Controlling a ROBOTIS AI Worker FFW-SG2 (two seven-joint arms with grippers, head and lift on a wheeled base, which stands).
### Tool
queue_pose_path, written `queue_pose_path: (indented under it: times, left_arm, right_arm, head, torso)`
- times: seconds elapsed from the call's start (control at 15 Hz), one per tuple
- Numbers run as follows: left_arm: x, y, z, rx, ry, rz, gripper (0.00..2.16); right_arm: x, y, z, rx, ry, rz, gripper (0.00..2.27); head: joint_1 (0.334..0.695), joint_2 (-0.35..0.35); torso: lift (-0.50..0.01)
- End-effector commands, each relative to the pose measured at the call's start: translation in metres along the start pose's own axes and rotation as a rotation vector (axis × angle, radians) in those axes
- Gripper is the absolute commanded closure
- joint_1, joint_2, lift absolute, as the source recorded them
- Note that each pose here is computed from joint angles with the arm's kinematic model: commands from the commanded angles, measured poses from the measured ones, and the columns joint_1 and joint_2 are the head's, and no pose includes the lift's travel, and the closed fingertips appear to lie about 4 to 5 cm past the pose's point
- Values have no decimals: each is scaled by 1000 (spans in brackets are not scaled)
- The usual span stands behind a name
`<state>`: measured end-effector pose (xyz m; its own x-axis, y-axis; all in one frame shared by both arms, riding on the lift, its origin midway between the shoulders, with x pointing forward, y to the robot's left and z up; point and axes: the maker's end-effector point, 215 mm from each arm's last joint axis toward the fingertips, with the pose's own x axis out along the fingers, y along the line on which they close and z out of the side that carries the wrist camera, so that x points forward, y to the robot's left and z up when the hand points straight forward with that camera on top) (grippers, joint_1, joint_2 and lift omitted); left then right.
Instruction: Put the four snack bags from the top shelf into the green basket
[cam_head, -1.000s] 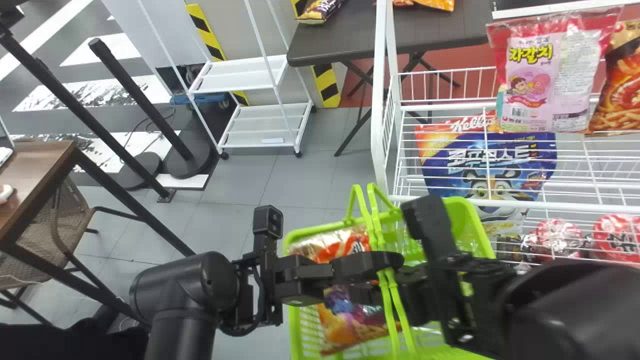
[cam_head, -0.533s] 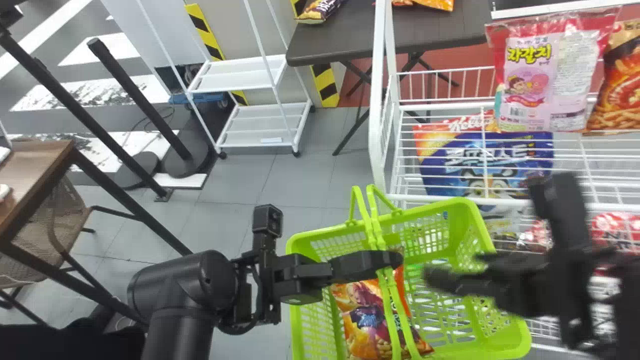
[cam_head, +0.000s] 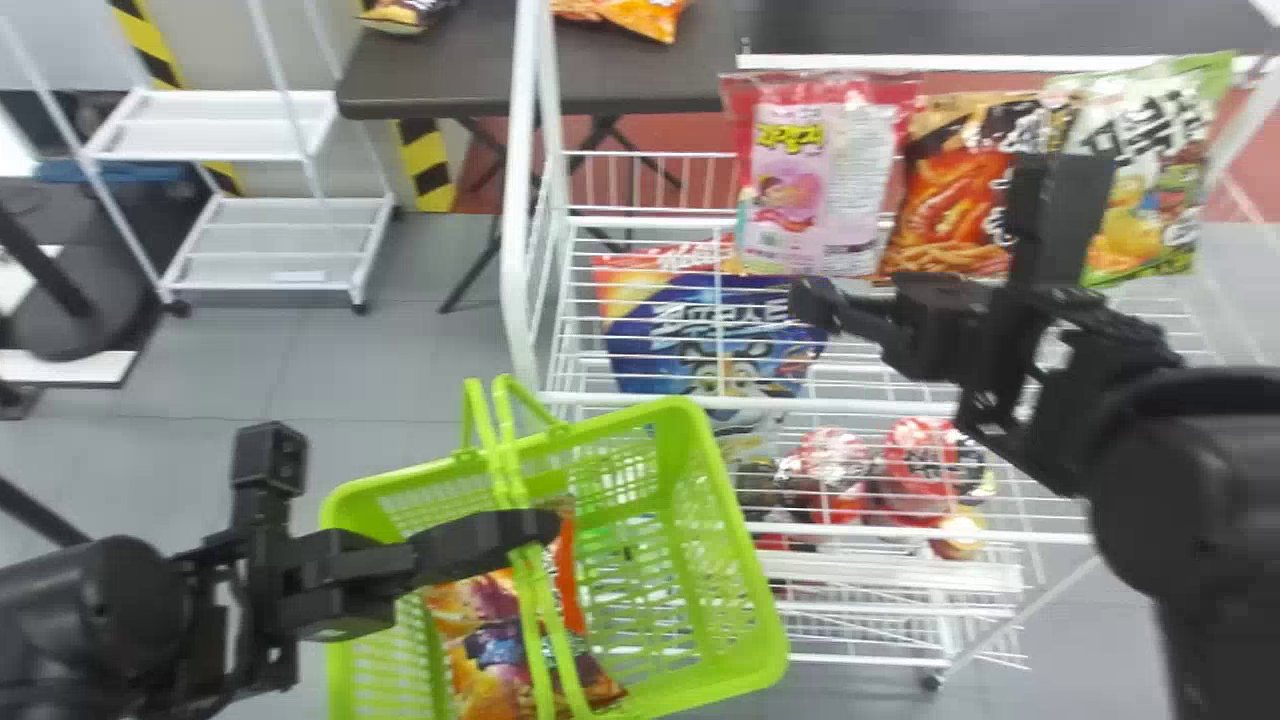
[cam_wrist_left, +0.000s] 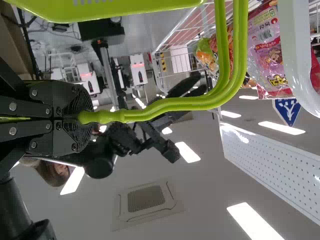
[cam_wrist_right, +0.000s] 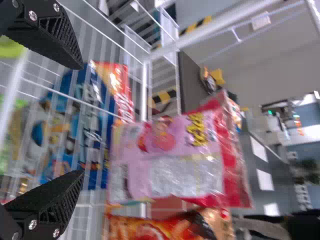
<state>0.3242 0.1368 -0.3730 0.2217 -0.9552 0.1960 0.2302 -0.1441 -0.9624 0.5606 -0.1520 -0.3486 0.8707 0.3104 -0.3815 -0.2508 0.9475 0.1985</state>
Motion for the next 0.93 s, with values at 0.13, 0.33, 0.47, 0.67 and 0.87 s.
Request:
queue_pose_path:
  times: [0.13,0.33,0.47,0.67,0.87]
  left_arm:
    - [-2,-1,-2,-3,-4,-8,2148]
    - [-1,-1,-2,-4,-3,-10,2148]
    - [-2,0,-3,-5,-6,-8,2148]
    - [-3,1,-3,-5,-7,-7,2148]
    - [-4,1,-3,-9,-9,-6,2148]
  right_arm:
    - [59,-27,36,-64,-130,-70,66]
    - [95,-30,36,-88,-130,-77,76]
    - [116,-32,27,-119,-93,-102,164]
    - [127,-20,17,-104,-58,-34,1210]
    - [118,-12,26,-94,-115,-18,2229]
  head:
    - [695,-22]
    - [695,-26]
    - [695,-22]
    - [695,-9]
    - [695,9]
  torso:
    - [0]
    - [0]
    - [0]
    - [0]
    - [0]
